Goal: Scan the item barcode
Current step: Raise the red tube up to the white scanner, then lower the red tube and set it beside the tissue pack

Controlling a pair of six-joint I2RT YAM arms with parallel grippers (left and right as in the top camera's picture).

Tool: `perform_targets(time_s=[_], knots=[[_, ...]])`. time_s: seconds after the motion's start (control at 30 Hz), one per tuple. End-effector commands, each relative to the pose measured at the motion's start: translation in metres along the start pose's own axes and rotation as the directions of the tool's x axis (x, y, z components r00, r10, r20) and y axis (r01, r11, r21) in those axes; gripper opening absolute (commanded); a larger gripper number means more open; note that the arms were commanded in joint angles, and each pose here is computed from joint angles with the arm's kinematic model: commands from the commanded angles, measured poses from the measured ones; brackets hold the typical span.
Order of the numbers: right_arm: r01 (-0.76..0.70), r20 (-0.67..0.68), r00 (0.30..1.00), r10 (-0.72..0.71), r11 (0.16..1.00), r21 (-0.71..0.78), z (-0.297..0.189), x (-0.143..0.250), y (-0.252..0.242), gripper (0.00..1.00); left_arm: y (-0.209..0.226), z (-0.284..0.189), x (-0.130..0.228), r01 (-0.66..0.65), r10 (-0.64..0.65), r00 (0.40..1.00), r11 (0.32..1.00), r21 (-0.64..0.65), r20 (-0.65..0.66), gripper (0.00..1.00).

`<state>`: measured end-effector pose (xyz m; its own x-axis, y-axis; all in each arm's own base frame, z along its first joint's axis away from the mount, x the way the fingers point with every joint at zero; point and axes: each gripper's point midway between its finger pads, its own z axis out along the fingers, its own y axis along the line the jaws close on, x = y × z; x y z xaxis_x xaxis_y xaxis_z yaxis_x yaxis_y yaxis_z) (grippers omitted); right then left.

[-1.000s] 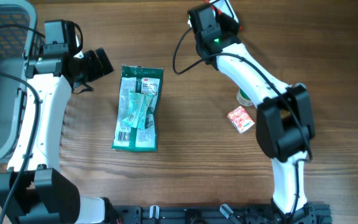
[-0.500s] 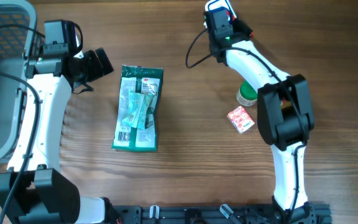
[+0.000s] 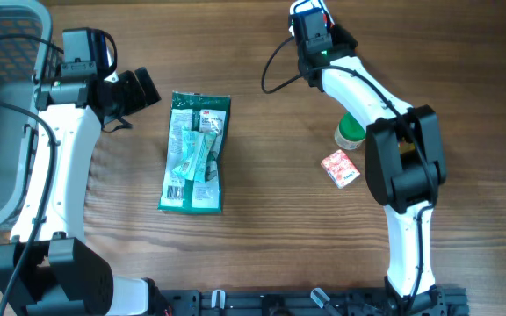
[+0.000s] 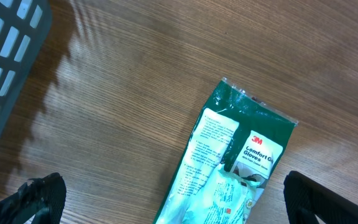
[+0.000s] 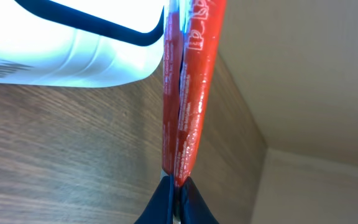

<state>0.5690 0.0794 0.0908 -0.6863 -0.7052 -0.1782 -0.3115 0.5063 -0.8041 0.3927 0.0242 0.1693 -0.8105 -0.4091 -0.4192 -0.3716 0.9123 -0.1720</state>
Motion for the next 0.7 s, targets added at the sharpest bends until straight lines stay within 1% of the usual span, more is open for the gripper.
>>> perform_targets(time_s=[0.0,0.07,0.13,0.17,0.23,0.3,0.33,0.4,0.5,0.57,0.67], knots=[[-0.231,0.123,0.964,0.237,0.971,-0.068,-0.064,-0.017,-0.056,0.04,-0.002,-0.006,-0.005,0.001,-0.001,1.000,1.000,0.014,0.018,1.00],[-0.297,0.130,0.940,0.317,0.943,-0.151,-0.088,-0.013,-0.063,0.04,-0.002,-0.006,-0.005,0.001,-0.001,1.000,1.000,0.014,0.018,1.00],[-0.349,0.108,0.917,0.383,0.904,-0.246,-0.108,-0.005,-0.060,0.04,-0.002,-0.006,-0.005,0.001,-0.001,1.000,1.000,0.014,0.018,1.00],[-0.376,0.078,0.903,0.422,0.865,-0.333,-0.122,0.000,-0.052,0.04,-0.002,-0.006,-0.005,0.001,-0.001,1.000,1.000,0.014,0.018,1.00],[-0.401,0.007,0.890,0.455,0.792,-0.460,-0.142,0.010,-0.035,0.04,-0.002,-0.006,-0.005,0.001,-0.001,1.000,1.000,0.014,0.018,1.00],[-0.450,-0.145,0.873,0.466,0.655,-0.607,-0.166,0.026,-0.002,0.04,-0.002,-0.006,-0.005,0.001,-0.001,1.000,1.000,0.014,0.018,1.00],[-0.473,-0.202,0.864,0.461,0.607,-0.639,-0.173,0.032,0.009,0.04,-0.002,-0.006,-0.005,0.001,-0.001,1.000,1.000,0.014,0.018,1.00],[-0.517,-0.333,0.848,0.412,0.508,-0.689,-0.187,0.049,0.035,0.04,-0.002,-0.006,-0.005,0.001,-0.001,1.000,1.000,0.014,0.018,1.00],[-0.603,-0.490,0.797,0.353,0.411,-0.684,-0.198,0.071,0.066,0.04,-0.002,-0.006,-0.005,0.001,-0.001,1.000,1.000,0.014,0.018,1.00],[-0.664,-0.583,0.747,0.318,0.384,-0.642,-0.198,0.088,0.085,0.04,-0.002,-0.006,-0.005,0.001,-0.001,1.000,1.000,0.014,0.018,1.00],[-0.702,-0.651,0.707,0.278,0.387,-0.598,-0.191,0.111,0.111,0.04,-0.002,-0.006,-0.005,0.001,-0.001,1.000,1.000,0.014,0.018,1.00]])
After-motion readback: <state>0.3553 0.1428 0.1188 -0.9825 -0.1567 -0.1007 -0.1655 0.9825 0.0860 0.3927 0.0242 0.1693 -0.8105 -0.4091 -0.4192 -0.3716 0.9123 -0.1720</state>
